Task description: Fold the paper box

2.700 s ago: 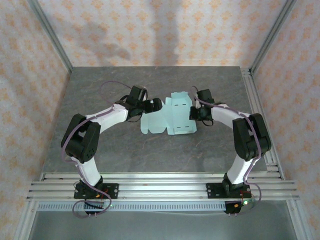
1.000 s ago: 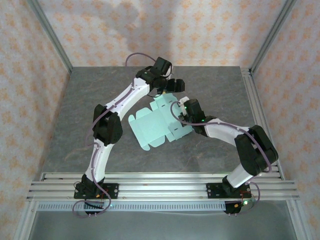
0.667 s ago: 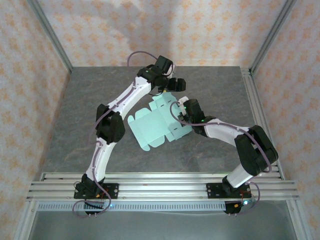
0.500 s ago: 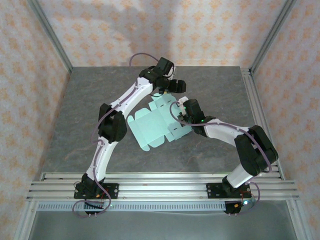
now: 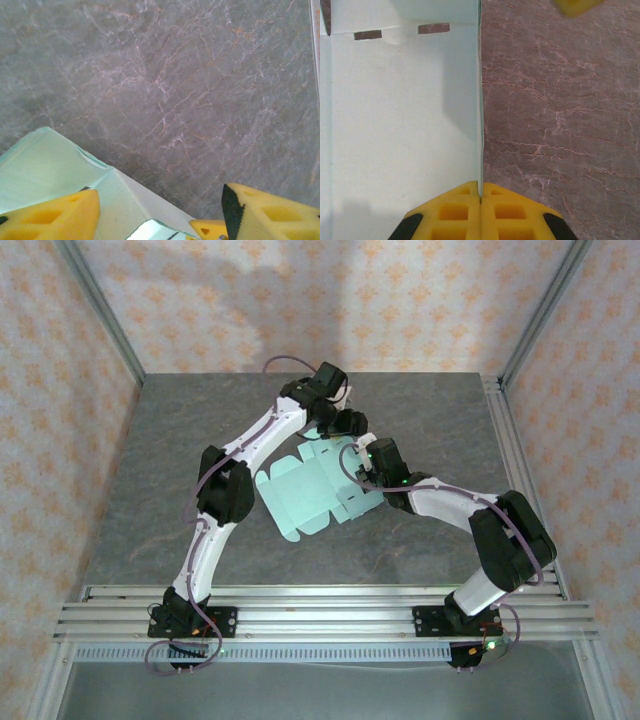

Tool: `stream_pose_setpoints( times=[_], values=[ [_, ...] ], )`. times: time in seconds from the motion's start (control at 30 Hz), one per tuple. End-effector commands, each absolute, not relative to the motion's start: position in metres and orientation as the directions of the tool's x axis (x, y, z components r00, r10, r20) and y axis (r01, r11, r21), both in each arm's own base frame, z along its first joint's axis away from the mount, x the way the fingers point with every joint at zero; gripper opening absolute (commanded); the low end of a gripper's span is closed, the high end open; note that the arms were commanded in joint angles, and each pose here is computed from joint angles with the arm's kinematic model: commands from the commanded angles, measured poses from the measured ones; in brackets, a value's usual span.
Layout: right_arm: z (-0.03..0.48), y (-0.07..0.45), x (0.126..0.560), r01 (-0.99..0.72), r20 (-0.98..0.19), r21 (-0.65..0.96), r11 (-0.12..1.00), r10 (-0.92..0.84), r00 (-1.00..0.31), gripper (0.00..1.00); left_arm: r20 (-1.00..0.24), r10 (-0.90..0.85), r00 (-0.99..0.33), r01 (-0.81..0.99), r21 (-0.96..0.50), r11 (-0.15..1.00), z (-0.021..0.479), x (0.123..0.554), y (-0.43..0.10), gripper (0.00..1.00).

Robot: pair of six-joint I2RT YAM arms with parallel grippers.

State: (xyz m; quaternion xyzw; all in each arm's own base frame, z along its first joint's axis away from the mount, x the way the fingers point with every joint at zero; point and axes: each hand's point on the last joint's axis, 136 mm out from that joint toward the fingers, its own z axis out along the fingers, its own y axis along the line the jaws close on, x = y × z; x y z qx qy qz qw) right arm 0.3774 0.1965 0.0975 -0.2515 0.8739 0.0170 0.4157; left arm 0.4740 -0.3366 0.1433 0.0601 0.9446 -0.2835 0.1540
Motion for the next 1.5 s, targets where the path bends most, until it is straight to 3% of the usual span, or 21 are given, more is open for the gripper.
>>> stream_pose_setpoints(
  times=[0.0, 0.5, 0.6, 0.67, 0.73, 0.8, 0.93, 1.0, 1.2, 1.47],
  values=[
    [0.118, 0.199, 0.385, -0.441, -0.761, -0.201, 0.875, -0.423, -0.492, 0.00, -0.316, 0.043, -0.948, 0.222, -0.558, 0.799, 0.164, 0.459, -0.344, 0.62],
    [0.118, 0.201, 0.387, -0.445, -0.758, -0.201, 0.873, -0.426, -0.493, 0.00, -0.275, 0.018, -0.961, 0.184, -0.591, 0.785, 0.161, 0.455, -0.351, 0.25],
    [0.118, 0.201, 0.388, -0.442, -0.757, -0.202, 0.874, -0.425, -0.496, 0.00, -0.277, 0.018, -0.961, 0.183, -0.583, 0.792, 0.160, 0.455, -0.349, 0.28],
    [0.116, 0.201, 0.388, -0.439, -0.755, -0.198, 0.876, -0.422, -0.502, 0.00, -0.285, 0.015, -0.959, 0.182, -0.569, 0.802, 0.159, 0.456, -0.346, 0.40],
    [0.116, 0.200, 0.388, -0.434, -0.757, -0.196, 0.879, -0.417, -0.503, 0.00, -0.291, 0.008, -0.957, 0.179, -0.568, 0.803, 0.161, 0.457, -0.344, 0.43],
    [0.116, 0.200, 0.388, -0.433, -0.756, -0.195, 0.880, -0.416, -0.505, 0.00, -0.294, 0.000, -0.956, 0.177, -0.574, 0.800, 0.163, 0.458, -0.344, 0.43],
    [0.116, 0.201, 0.388, -0.436, -0.755, -0.194, 0.879, -0.417, -0.505, 0.00, -0.295, -0.003, -0.955, 0.177, -0.581, 0.795, 0.165, 0.458, -0.345, 0.26],
    [0.116, 0.200, 0.388, -0.434, -0.754, -0.193, 0.880, -0.416, -0.509, 0.00, -0.295, -0.003, -0.955, 0.175, -0.575, 0.799, 0.165, 0.458, -0.344, 0.26],
    [0.116, 0.197, 0.388, -0.422, -0.748, -0.203, 0.884, -0.418, -0.516, 0.00, -0.331, -0.023, -0.943, 0.171, -0.545, 0.821, 0.171, 0.461, -0.335, 0.49],
    [0.108, 0.189, 0.393, -0.358, -0.712, -0.207, 0.910, -0.391, -0.582, 0.00, -0.481, -0.039, -0.876, 0.196, -0.429, 0.882, 0.200, 0.463, -0.302, 0.97]
  ],
)
